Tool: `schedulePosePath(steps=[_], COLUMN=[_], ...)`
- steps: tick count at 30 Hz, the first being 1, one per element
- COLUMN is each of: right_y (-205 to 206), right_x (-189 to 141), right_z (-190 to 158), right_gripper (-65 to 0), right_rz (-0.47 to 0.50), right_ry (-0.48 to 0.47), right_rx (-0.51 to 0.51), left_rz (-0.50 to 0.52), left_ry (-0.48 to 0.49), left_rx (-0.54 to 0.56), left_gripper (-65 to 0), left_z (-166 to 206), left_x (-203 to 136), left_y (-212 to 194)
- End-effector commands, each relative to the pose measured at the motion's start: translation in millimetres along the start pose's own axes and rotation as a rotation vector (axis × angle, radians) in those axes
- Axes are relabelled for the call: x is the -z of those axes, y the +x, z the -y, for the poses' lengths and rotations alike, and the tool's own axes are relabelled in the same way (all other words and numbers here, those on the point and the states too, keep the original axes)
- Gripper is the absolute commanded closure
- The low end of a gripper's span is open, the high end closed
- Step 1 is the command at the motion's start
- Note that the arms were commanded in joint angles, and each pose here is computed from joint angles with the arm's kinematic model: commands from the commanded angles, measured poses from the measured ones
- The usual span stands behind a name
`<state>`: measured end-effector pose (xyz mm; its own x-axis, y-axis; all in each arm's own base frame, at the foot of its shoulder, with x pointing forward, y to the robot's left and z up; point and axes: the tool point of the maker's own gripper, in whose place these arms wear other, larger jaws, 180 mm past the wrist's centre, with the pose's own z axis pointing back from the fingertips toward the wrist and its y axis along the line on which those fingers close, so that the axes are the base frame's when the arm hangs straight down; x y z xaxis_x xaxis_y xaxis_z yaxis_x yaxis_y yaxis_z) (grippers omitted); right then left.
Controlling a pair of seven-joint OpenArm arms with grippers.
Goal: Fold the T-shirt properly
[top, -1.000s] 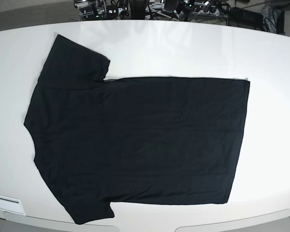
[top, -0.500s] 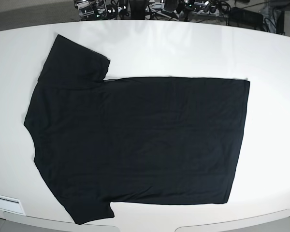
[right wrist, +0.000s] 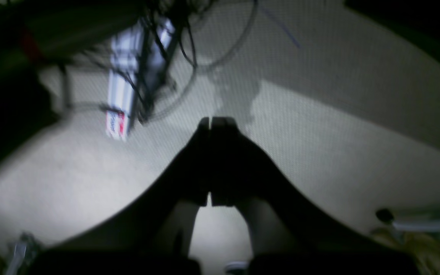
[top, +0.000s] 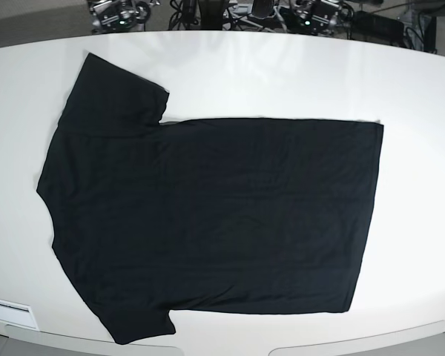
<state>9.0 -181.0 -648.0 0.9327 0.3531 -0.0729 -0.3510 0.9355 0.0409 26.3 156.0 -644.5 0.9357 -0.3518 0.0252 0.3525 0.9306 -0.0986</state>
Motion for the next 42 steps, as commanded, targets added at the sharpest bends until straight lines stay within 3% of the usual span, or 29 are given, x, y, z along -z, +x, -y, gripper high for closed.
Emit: schedulePosePath(steps=[1, 5, 10, 13, 19, 24, 27, 30, 33, 38, 42], right_y=[-14, -58, -102, -125, -151, -173, -182, -136, -100, -40, -27], right_x=[-1, -12, -39, -59, -116, -174, -206, -227, -249, -293, -304], right_z=[3, 14, -12, -29, -66, -96, -100, -82, -64, -47, -13], right_gripper=[0.0, 0.0, 0.0, 0.0, 0.0, 0.0, 0.0, 0.0, 0.0, 0.0, 0.0], right_rz=[-0.022, -0.091, -0.144, -0.164, -0.088, -0.057, -0.057, 0.073, 0.155, 0.350, 0.408], right_ry=[0.011, 0.040, 0.178, 0.193, 0.220, 0.268, 0.241, 0.142, 0.062, -0.026, -0.135], right_rx=[-0.009, -0.034, -0.056, -0.106, -0.191, -0.263, -0.258, -0.220, -0.203, -0.213, -0.185], left_rz=[-0.013, -0.027, -0.024, 0.030, 0.037, 0.016, 0.029, 0.081, 0.206, 0.272, 0.292], left_ry=[-0.021, -0.021, -0.095, -0.139, -0.159, -0.102, -0.081, -0.037, 0.051, 0.269, 0.400], left_rx=[0.010, 0.014, 0.033, 0.135, 0.372, 0.566, 0.656, 0.713, 0.731, 0.714, 0.724], left_gripper=[0.0, 0.0, 0.0, 0.0, 0.0, 0.0, 0.0, 0.0, 0.0, 0.0, 0.0], left_z=[3, -6, 10, 21, 36, 50, 59, 62, 54, 2, -33], left_x=[-2, -14, -45, -77, -156, -219, -252, -278, -299, -311, -324], left_y=[-11, -40, -66, -69, -90, -104, -107, -92, -47, -14, 4])
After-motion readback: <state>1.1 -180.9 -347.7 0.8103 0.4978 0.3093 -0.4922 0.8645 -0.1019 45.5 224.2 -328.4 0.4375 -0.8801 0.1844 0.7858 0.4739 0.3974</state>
